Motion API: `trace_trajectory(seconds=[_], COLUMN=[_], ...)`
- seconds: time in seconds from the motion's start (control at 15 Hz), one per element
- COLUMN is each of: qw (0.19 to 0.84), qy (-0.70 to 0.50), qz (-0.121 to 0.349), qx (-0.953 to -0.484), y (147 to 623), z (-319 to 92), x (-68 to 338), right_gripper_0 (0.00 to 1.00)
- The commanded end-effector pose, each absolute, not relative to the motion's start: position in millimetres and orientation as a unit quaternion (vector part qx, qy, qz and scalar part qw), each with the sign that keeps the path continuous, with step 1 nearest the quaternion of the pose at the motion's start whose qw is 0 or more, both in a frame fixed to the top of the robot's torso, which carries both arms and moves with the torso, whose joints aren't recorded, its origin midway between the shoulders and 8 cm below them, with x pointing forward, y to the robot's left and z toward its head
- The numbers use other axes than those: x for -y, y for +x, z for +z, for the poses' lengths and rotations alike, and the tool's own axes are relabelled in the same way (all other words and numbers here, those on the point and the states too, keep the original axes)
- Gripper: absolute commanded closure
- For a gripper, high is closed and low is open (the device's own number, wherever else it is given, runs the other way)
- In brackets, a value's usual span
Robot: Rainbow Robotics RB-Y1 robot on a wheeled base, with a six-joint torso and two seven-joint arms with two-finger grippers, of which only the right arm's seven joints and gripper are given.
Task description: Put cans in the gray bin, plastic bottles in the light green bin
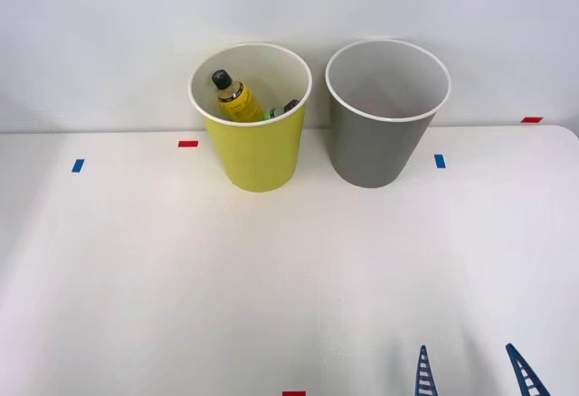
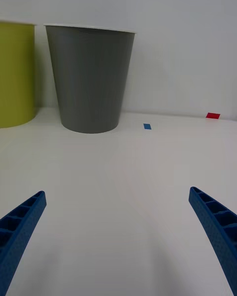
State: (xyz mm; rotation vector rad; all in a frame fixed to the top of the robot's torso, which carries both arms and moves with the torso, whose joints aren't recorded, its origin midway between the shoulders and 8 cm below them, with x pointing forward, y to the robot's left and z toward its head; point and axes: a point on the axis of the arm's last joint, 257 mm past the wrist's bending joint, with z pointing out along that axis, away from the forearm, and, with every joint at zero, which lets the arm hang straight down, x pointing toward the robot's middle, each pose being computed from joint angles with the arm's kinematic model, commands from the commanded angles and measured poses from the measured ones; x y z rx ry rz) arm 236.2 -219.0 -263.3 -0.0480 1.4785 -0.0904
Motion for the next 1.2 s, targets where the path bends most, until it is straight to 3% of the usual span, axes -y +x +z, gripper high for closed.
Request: trace_trajectory(seconds=[0.07, 1.2], qw=[0.738, 0.738], qy=[-0.022, -0.022], qz=[-0.041, -0.041], qx=[-0.673, -0.673], y=[236.2, 236.2], z=[-263.3, -263.3], x=[219.0, 219.0], right_gripper_0=[0.0, 0.0])
